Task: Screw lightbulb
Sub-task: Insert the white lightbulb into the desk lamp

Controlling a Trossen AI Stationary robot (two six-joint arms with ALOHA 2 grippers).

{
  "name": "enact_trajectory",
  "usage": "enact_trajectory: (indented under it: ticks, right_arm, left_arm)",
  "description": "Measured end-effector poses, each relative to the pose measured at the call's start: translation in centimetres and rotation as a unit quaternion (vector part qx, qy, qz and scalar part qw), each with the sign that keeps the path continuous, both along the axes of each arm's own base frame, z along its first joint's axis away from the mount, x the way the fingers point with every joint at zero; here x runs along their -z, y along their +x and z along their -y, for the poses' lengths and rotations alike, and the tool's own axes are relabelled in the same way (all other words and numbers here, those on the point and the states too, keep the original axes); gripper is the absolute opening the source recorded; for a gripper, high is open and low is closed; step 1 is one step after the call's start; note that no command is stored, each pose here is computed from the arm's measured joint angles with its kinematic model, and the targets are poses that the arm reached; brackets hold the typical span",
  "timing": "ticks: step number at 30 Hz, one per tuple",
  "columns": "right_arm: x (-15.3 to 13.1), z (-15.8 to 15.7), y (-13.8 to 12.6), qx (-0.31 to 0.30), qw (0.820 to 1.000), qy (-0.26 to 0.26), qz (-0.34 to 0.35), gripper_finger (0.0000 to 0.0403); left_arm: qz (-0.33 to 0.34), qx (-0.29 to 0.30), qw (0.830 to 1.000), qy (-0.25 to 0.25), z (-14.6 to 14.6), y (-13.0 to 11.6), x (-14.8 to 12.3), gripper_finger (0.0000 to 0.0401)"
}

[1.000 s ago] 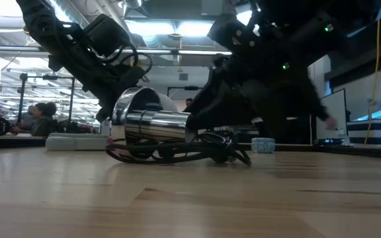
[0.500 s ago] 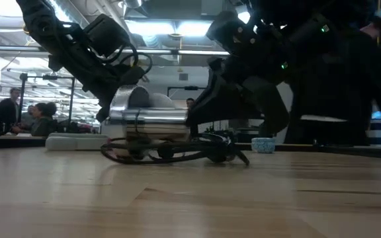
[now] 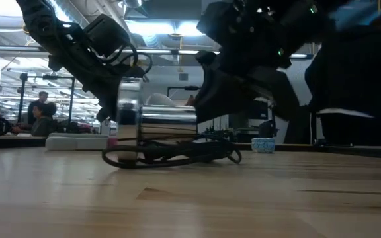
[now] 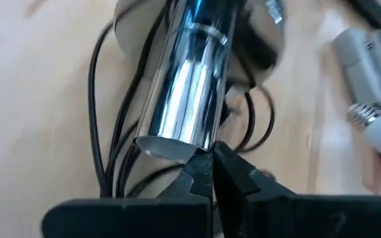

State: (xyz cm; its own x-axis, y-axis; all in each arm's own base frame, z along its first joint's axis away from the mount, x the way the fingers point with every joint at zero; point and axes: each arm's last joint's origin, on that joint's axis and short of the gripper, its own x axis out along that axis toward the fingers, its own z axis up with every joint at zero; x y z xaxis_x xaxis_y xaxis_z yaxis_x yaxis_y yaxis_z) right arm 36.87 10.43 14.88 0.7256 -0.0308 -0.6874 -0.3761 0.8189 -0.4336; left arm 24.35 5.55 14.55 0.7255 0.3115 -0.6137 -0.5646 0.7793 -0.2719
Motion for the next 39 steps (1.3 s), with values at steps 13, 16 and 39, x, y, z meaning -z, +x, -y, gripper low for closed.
enact_trajectory:
  ticks: [13,16,39]
  right_arm:
    - [-7.1,0.0,-0.1,-0.044,0.968,-0.102,-0.227,0.0001]
    - [-8.0,0.2,-0.6,-0.045,0.958,-0.110,-0.261,0.0001]
    - [-6.3,0.0,-1.2,-0.072,0.927,-0.066,-0.362,0.0000]
  left_arm:
    - [-0.005,0.010,1.000,0.011,0.0,0.0,0.0,0.0155]
    - [-0.005,0.010,1.000,0.012,0.0,0.0,0.0,0.0155]
    - [-0.011,0.020,0.999,0.023,0.0,0.0,0.0,0.0155]
